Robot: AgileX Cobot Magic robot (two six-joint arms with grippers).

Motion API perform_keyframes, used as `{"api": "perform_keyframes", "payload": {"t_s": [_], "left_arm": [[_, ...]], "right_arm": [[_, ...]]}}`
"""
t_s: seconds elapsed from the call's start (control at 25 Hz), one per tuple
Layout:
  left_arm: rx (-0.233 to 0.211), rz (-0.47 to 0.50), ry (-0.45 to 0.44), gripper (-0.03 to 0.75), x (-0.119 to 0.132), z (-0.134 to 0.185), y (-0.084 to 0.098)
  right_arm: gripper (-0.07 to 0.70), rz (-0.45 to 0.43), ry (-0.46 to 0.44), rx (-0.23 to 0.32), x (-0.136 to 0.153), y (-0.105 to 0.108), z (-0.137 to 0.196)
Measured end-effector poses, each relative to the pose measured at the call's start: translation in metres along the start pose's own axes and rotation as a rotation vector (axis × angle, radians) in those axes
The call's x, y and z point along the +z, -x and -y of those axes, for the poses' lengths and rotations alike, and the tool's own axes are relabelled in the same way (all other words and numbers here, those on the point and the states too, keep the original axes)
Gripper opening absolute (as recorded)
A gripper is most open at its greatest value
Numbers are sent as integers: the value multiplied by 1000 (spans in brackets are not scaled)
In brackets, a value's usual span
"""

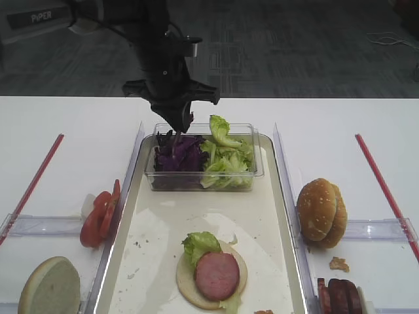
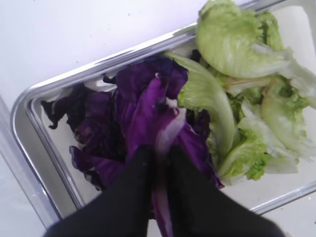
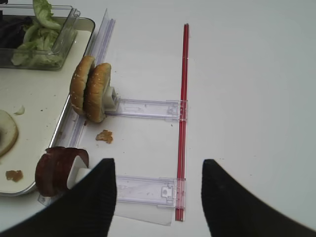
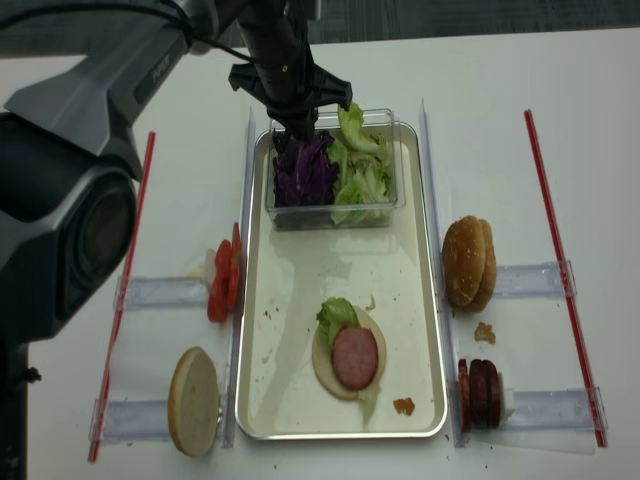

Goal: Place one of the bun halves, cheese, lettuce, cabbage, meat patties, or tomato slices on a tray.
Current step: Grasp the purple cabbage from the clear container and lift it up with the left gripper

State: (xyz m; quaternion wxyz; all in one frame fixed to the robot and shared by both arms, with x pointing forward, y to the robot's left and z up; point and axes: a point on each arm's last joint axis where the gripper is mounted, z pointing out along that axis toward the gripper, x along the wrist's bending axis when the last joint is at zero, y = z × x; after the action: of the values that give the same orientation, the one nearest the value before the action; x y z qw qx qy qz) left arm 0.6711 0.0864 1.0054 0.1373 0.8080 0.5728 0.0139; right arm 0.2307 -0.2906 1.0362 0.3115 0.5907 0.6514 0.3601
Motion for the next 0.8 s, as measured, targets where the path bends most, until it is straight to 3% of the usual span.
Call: {"api": "perform_keyframes", "payload": {"t_s": [0.28, 0.8], "left_arm": [[-8, 2, 0, 57, -6, 4, 1], [6, -27, -95, 57, -44, 67, 3]], "right_arm": [[412, 0, 0, 2, 0, 0, 0], [412, 0, 0, 3, 0, 0, 0]]}}
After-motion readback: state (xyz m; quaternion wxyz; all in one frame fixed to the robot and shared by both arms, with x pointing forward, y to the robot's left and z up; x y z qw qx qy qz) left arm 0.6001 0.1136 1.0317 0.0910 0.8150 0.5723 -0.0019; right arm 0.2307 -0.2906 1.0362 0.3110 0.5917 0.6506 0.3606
